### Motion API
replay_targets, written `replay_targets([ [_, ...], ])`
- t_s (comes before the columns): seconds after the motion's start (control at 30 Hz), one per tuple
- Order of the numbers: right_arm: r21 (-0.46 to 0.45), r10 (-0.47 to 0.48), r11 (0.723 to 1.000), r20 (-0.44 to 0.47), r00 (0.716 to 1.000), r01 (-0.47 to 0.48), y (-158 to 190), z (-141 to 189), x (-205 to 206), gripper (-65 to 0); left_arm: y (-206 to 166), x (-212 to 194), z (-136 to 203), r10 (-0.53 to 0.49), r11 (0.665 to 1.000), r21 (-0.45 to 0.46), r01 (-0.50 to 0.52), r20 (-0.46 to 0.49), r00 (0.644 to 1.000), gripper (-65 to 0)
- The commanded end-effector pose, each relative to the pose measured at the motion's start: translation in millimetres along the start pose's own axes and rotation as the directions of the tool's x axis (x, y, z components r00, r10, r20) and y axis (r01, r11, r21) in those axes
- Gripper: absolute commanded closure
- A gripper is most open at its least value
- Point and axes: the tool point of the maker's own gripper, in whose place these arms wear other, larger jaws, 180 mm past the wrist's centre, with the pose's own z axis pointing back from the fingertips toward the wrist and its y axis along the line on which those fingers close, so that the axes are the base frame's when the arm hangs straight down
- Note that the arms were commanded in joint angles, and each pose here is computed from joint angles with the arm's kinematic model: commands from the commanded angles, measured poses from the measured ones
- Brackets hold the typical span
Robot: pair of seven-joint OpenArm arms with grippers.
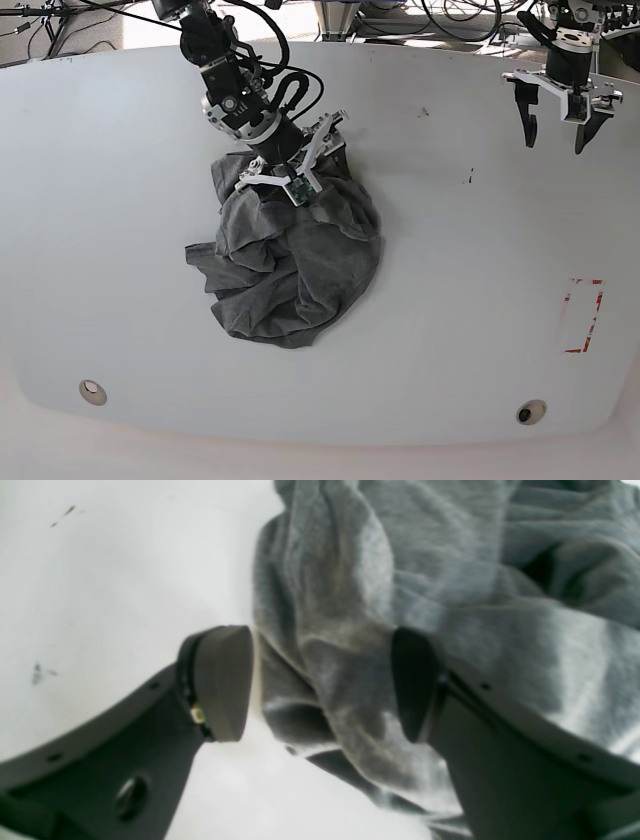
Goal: Fold the T-shirt properly
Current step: 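Close the right gripper on a fold of the grey T-shirt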
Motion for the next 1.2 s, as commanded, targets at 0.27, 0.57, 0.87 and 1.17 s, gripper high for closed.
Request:
replay_targets([
  [0.27, -0.055, 0.115, 0.992, 0.023, 0.993, -0.114, -17, -27, 9, -41.0, 3, 9, 2, -0.006, 1.000, 0.004, 0.006, 0.031, 0.999, -43.5],
  [0.57, -0.108, 0.127, 0.986, 0.016, 0.992, -0.124, -34, -31, 3, -39.7, 2, 6, 3, -0.008, 1.000, 0.002, 0.008, 0.025, 1.000, -43.5],
  [0.87, -0.115, 0.130, 0.985, 0.013, 0.991, -0.128, -38, -28, 2, -40.4, 2, 7, 3, -0.007, 1.000, 0.002, 0.007, 0.027, 1.000, -43.9],
  [1.17, -0.083, 0.101, 0.992, 0.015, 0.995, -0.099, -30, -27, -2, -42.4, 3, 9, 2, -0.013, 1.000, 0.005, 0.012, 0.031, 0.999, -43.8],
])
